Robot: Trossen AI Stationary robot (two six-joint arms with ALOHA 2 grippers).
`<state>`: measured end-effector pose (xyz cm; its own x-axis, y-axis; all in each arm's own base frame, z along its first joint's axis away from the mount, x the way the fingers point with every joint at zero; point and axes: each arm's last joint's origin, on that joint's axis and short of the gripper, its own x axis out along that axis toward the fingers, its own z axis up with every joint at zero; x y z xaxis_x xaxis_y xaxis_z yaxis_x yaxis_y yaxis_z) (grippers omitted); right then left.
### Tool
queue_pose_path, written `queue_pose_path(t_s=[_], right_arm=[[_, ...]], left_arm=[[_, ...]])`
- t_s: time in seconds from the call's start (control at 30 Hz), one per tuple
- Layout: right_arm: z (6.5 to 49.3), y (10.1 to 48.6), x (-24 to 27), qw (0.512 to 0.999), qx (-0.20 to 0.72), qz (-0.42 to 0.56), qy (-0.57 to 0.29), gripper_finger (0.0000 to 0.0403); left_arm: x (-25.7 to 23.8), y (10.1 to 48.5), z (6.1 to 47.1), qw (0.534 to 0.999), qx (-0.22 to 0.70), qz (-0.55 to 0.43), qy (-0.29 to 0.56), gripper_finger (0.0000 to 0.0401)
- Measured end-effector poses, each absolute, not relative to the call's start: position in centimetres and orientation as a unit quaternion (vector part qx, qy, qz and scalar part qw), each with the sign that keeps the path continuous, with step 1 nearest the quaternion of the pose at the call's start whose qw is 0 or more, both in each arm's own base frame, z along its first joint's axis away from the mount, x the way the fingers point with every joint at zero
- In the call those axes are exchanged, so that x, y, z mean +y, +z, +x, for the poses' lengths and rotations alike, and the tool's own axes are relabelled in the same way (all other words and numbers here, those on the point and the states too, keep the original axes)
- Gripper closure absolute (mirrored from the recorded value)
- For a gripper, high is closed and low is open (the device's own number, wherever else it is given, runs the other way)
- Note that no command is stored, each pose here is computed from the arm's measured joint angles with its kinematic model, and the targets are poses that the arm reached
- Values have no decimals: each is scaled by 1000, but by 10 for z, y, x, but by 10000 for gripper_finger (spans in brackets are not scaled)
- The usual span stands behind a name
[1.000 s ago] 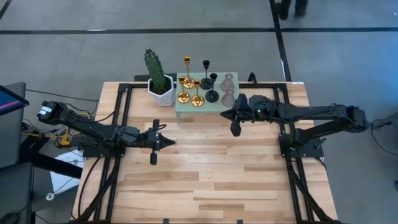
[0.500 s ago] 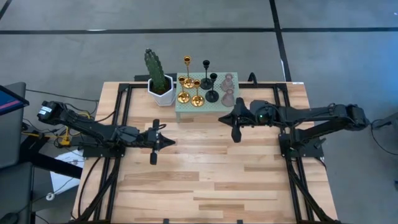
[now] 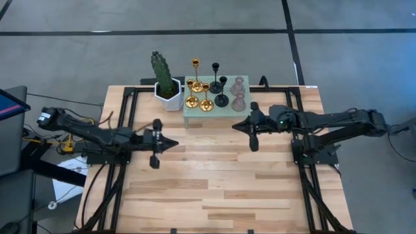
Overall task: Pick & Place candle stick holders
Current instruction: Return to Home Position
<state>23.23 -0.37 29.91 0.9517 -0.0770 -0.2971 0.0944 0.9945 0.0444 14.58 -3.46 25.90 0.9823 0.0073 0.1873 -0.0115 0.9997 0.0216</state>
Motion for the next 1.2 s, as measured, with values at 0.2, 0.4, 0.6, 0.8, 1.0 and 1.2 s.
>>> queue_pose_path(t_s=[0.2,0.4,0.6,0.8,1.0,1.2], right_arm=[[217,310,-3,990,134,30,-41,403],[205,319,-3,992,116,28,-43,403],[202,320,-3,992,114,17,-42,403],[201,319,-4,991,123,17,-43,403],[194,318,-3,989,138,16,-43,403],[186,324,-3,992,120,17,-43,403]], left_arm=[[-28,268,122,993,-120,2,-2,393],[-22,269,102,993,-121,0,-2,393],[-18,267,88,992,-122,5,-1,393],[-14,267,77,990,-134,34,8,393],[-10,265,61,988,-149,30,10,393],[-9,266,60,992,-125,20,17,393]])
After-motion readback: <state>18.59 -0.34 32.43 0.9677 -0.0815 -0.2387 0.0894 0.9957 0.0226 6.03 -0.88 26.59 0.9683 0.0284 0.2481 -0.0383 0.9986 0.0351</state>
